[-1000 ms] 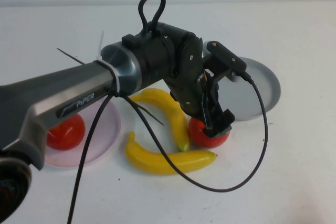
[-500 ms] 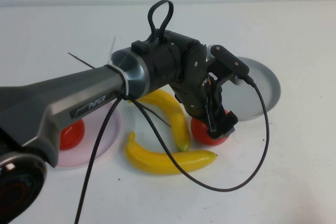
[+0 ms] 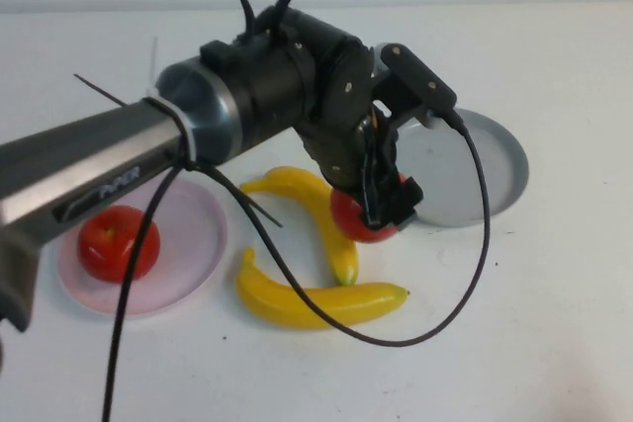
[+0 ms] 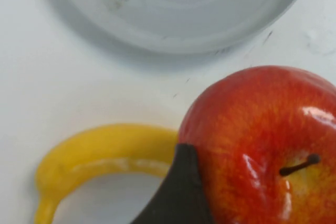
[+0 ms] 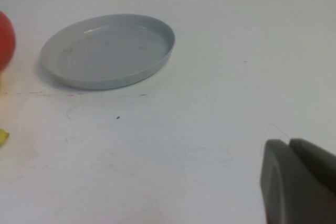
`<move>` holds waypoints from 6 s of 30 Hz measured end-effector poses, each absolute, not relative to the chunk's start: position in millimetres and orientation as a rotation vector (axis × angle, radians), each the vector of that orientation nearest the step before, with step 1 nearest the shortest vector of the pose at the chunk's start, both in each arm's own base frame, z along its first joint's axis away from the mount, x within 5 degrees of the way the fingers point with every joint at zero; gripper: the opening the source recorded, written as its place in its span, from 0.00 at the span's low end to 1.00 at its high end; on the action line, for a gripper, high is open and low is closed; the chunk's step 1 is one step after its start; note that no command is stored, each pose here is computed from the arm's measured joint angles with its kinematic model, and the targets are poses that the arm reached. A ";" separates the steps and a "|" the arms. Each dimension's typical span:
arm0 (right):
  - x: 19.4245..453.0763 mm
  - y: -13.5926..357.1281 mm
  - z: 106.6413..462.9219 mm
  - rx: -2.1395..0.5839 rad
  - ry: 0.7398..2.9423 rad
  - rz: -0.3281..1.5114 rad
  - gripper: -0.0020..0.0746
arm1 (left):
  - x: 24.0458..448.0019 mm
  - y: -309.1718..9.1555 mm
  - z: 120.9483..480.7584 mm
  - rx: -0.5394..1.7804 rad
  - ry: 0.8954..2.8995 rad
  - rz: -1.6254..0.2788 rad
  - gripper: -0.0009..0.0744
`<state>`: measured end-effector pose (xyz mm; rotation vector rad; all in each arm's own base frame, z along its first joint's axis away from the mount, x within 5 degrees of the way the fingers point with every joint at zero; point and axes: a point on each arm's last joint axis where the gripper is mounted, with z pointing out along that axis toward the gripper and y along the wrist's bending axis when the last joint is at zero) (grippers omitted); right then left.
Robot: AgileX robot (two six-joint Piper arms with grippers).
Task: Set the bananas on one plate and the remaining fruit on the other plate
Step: Put one type of fruit in the left plate, then put another type of fruit in the right plate
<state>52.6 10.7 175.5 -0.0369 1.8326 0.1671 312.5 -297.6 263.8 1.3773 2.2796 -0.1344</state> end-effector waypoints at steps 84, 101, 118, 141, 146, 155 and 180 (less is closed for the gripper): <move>52.5 10.8 175.4 -0.037 1.834 0.167 0.00 | 119.6 -60.6 302.5 0.439 1.909 -0.236 0.01; 52.5 10.8 175.4 -0.037 1.834 0.167 0.00 | 54.2 -9.8 214.4 0.137 1.474 -0.142 0.01; 52.5 10.8 175.4 -0.037 1.834 0.167 0.00 | 52.3 -5.1 171.6 0.107 1.869 -0.083 0.01; 53.5 9.2 178.4 -0.047 1.799 0.134 0.00 | 52.3 -5.1 171.7 0.107 1.869 -0.083 0.01; 53.6 10.0 179.3 -0.017 1.791 0.171 0.00 | 52.3 -5.1 171.7 0.107 1.869 -0.083 0.01; 54.9 14.5 193.2 0.353 1.629 0.595 0.00 | 52.3 -5.1 171.7 0.107 1.869 -0.083 0.01; 118.9 42.7 301.5 -0.078 2.362 0.598 0.00 | 52.3 -5.1 171.7 0.107 1.869 -0.083 0.01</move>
